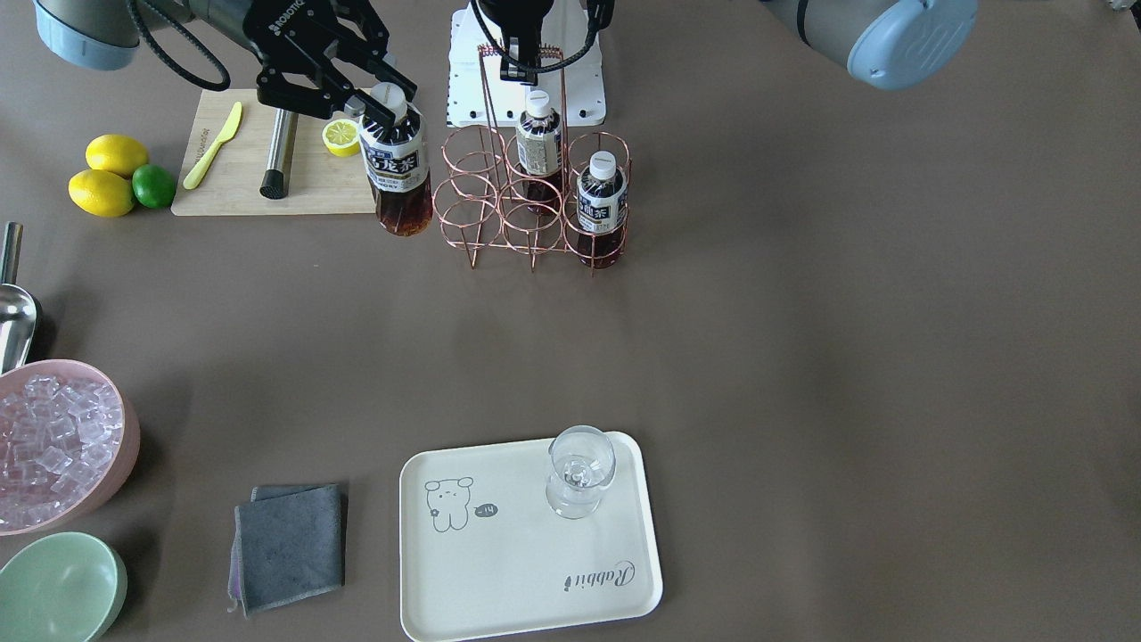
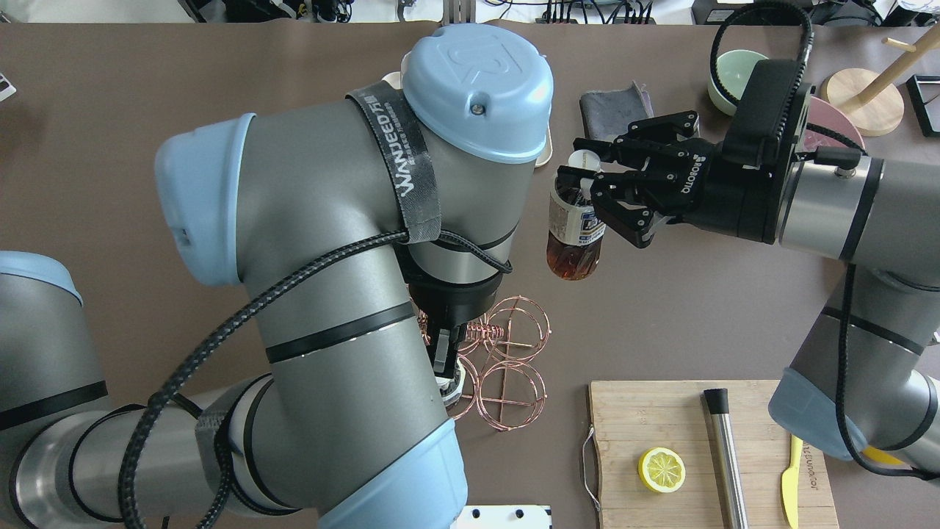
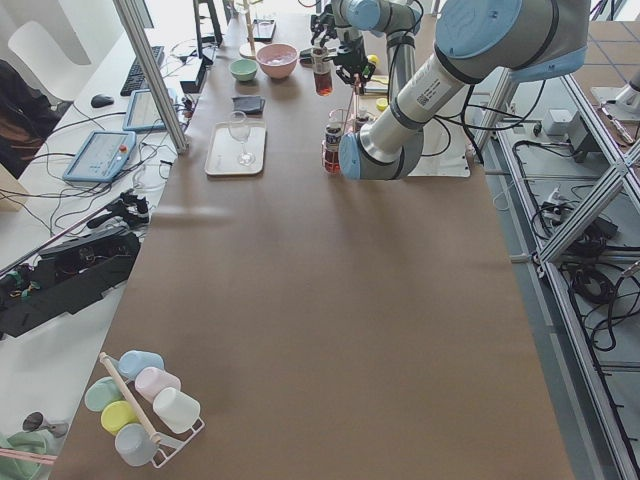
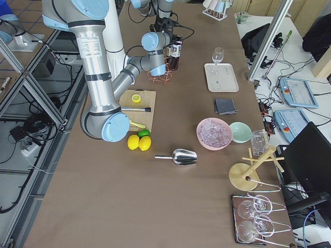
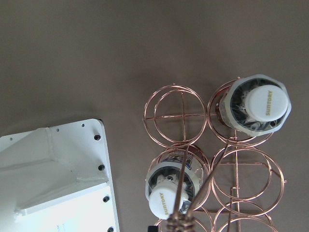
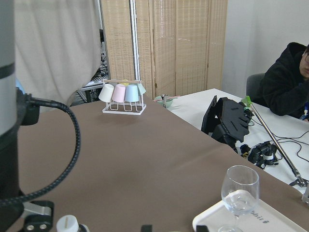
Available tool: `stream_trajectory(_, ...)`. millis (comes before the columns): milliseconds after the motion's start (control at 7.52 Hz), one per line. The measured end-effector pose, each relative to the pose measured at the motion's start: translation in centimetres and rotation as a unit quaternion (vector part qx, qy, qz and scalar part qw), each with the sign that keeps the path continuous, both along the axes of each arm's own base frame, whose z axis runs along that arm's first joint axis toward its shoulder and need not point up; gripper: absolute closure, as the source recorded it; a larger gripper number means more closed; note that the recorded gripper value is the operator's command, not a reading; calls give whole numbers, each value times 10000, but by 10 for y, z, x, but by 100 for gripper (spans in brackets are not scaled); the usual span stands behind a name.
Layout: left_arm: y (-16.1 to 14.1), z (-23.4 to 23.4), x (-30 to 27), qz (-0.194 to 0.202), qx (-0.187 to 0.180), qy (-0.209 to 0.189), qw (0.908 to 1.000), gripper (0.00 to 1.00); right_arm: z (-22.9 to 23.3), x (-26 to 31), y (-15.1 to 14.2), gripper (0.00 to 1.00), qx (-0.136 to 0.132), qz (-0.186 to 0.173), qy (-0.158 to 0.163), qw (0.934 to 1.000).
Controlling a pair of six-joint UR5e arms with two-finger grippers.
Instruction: Take tea from basket to plate
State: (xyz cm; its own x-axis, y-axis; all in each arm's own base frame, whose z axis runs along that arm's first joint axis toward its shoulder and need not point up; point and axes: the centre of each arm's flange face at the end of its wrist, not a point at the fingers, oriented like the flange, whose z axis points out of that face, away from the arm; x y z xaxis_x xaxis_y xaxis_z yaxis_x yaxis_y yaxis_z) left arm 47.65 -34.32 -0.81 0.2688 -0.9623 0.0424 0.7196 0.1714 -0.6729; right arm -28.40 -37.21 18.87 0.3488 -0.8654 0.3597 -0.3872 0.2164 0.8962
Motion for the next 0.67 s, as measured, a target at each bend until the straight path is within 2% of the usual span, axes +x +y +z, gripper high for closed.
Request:
stream_trajectory(399,-2,4,-9,-18,38,21,10000,100,37,9,-52,100,140,435,603,9971)
stream_trajectory(665,-4,8,-21,-43,64,3,10000,100,48,-3,-86,100,98,590,730,9955)
